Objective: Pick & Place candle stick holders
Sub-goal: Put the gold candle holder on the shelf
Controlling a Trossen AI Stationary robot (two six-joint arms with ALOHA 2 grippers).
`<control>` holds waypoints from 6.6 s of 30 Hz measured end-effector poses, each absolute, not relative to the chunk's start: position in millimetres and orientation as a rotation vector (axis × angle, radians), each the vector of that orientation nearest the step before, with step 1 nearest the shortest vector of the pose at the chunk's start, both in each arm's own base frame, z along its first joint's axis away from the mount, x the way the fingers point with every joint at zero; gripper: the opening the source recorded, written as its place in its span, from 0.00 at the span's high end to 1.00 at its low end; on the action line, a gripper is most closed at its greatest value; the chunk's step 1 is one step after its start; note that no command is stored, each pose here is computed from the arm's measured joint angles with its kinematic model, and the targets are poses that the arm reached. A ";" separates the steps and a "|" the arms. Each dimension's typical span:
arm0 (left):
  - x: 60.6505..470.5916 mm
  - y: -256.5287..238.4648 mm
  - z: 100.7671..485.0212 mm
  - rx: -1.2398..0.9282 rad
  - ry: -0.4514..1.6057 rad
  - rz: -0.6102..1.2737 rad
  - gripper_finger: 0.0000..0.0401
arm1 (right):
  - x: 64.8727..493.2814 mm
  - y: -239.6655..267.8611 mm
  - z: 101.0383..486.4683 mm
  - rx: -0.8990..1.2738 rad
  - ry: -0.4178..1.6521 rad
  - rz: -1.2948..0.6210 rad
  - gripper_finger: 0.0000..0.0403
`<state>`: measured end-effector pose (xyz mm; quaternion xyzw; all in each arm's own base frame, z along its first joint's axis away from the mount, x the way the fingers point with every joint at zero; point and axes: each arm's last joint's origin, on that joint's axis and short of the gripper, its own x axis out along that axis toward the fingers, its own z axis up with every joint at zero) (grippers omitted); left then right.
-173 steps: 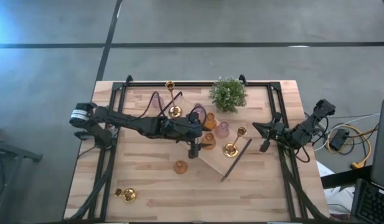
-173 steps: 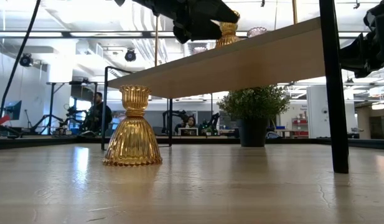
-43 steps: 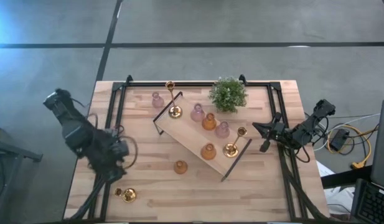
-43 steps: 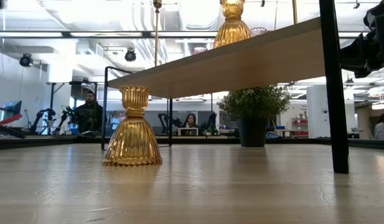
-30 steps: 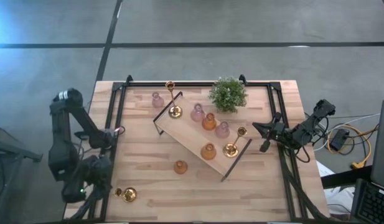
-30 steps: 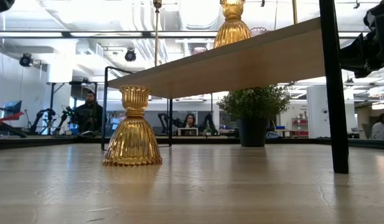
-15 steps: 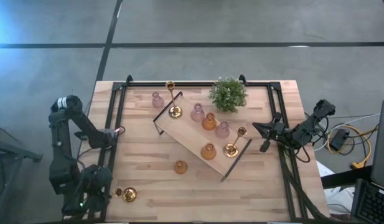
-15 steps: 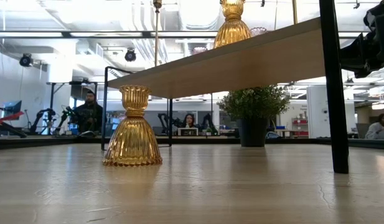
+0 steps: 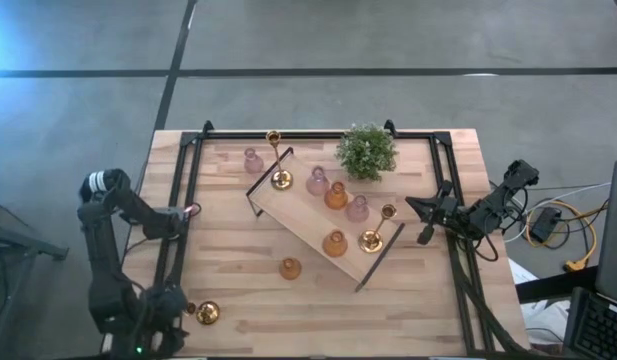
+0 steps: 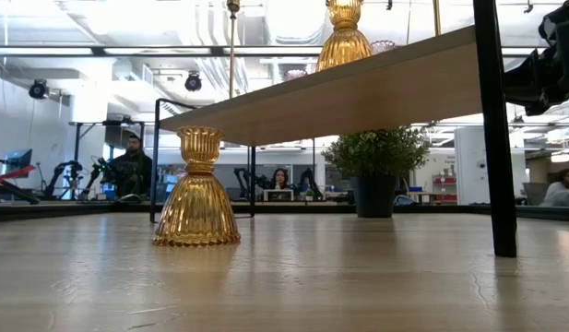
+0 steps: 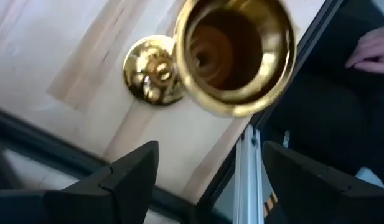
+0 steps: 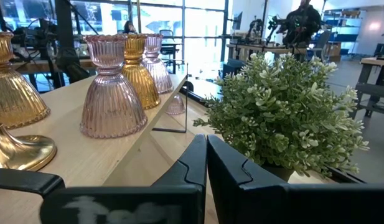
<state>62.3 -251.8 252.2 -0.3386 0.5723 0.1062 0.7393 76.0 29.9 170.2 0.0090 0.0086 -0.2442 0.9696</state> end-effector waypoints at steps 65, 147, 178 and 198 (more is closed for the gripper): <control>66.7 -238.2 211.4 -0.631 0.980 0.418 0.42 | 76.0 29.9 170.2 0.020 0.017 -0.493 0.98; 137.9 -171.6 277.8 -0.367 0.497 0.380 0.96 | 76.0 30.0 170.2 0.020 0.017 -0.493 0.98; 263.9 -53.9 346.3 -0.034 0.447 0.355 0.96 | 76.0 29.9 170.2 0.018 0.017 -0.493 0.98; 321.7 -44.2 333.9 -0.085 0.486 0.395 0.96 | 76.0 30.0 170.2 0.020 0.017 -0.493 0.98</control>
